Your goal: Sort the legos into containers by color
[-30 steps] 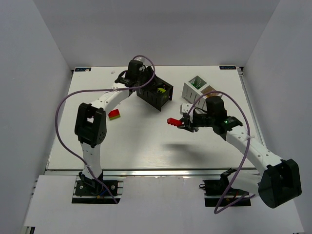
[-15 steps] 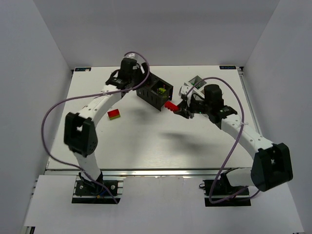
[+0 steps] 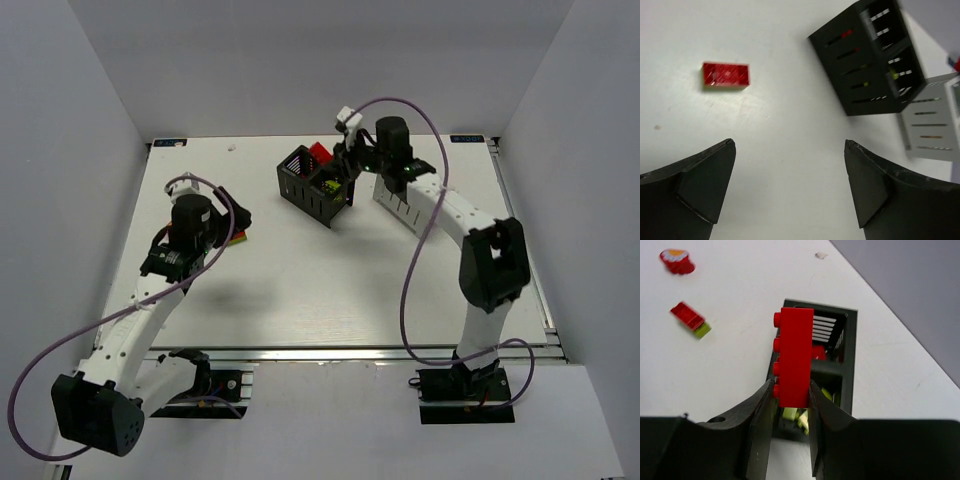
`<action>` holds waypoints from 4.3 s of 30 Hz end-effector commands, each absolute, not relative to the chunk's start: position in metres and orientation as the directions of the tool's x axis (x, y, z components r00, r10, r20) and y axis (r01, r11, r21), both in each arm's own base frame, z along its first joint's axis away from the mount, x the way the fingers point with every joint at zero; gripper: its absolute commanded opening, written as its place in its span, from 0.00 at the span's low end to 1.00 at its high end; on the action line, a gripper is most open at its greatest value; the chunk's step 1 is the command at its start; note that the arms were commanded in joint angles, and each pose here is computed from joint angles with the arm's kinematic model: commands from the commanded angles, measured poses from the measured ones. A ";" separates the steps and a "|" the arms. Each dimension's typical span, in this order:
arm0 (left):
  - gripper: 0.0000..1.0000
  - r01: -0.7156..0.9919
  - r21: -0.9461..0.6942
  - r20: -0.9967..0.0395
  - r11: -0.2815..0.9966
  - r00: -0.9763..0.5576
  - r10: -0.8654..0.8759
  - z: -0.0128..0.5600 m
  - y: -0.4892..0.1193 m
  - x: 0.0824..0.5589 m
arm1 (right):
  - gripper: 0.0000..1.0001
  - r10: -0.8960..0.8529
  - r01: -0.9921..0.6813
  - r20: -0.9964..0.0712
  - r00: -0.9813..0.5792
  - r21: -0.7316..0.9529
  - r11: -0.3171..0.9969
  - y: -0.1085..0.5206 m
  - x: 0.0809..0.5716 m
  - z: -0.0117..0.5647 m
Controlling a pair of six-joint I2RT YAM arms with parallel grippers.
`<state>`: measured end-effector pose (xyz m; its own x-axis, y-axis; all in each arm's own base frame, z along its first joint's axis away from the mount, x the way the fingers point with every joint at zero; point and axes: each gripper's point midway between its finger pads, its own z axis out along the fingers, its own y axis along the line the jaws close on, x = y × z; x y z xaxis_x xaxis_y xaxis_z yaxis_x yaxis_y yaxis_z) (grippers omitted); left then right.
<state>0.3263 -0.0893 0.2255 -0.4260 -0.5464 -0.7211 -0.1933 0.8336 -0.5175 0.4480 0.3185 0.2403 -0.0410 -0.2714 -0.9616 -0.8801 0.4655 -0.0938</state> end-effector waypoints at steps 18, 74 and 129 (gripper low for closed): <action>0.98 -0.384 -0.502 -0.684 0.775 -0.372 -0.627 0.186 -0.044 0.246 | 0.00 -0.088 -0.852 -0.993 -0.074 0.017 0.524 0.397 0.532 0.242; 0.98 -0.287 -0.125 -0.663 0.950 -0.688 -0.295 0.154 -0.058 0.339 | 0.57 -0.120 -0.975 -0.968 0.222 -0.220 -0.036 0.310 0.341 0.279; 0.70 0.613 0.299 -0.397 0.731 -0.617 0.679 0.051 -0.054 0.417 | 0.64 -0.218 -0.998 -0.974 0.056 -0.062 0.017 0.279 0.299 0.247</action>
